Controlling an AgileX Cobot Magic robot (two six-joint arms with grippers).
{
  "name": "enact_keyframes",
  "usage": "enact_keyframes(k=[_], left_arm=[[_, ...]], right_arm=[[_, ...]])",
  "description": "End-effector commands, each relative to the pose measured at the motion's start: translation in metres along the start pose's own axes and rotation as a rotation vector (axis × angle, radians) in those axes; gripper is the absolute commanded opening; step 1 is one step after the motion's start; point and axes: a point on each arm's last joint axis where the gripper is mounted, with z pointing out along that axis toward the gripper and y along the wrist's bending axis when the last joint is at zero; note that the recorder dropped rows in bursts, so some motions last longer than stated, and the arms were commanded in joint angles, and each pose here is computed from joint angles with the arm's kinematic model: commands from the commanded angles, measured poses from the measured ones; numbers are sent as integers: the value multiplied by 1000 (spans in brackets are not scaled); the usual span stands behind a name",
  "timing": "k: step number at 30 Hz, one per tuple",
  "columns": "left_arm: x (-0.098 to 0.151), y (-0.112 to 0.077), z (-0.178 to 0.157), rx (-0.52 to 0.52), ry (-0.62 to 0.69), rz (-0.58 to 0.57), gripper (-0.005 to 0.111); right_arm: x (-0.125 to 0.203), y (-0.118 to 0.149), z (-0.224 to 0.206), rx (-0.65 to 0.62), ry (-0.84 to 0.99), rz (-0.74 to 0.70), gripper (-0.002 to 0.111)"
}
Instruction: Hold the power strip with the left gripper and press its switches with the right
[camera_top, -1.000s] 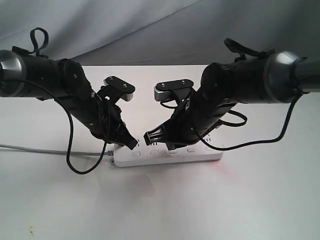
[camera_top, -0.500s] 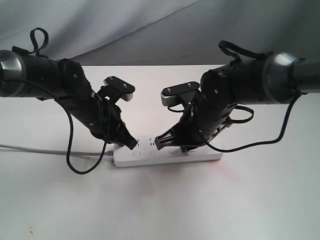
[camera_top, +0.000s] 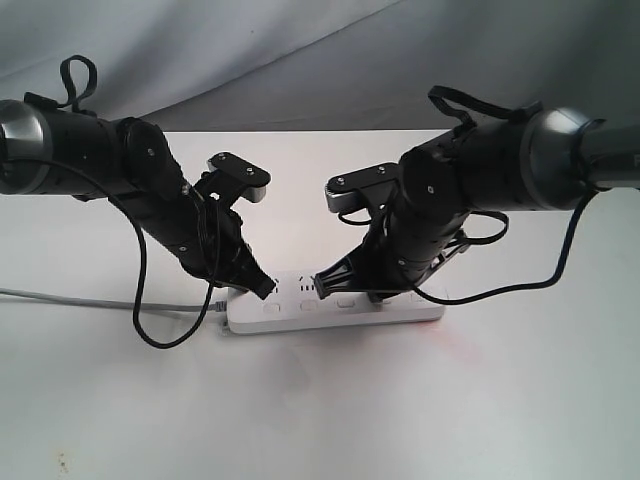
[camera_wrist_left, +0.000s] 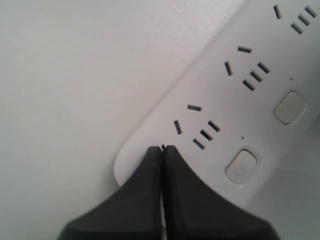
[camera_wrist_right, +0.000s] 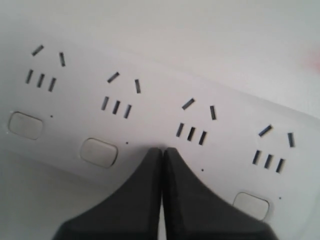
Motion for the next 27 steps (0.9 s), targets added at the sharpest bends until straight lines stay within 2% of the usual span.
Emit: enact_keyframes(k=[1, 21, 27], left_arm=[[0, -1, 3, 1, 7, -2, 0], [0, -1, 3, 2, 9, -2, 0], [0, -1, 3, 3, 10, -2, 0]], right_arm=[[3, -6, 2, 39, 27, -4, 0], [28, -8, 37, 56, 162, 3, 0], [-3, -3, -4, 19, 4, 21, 0]])
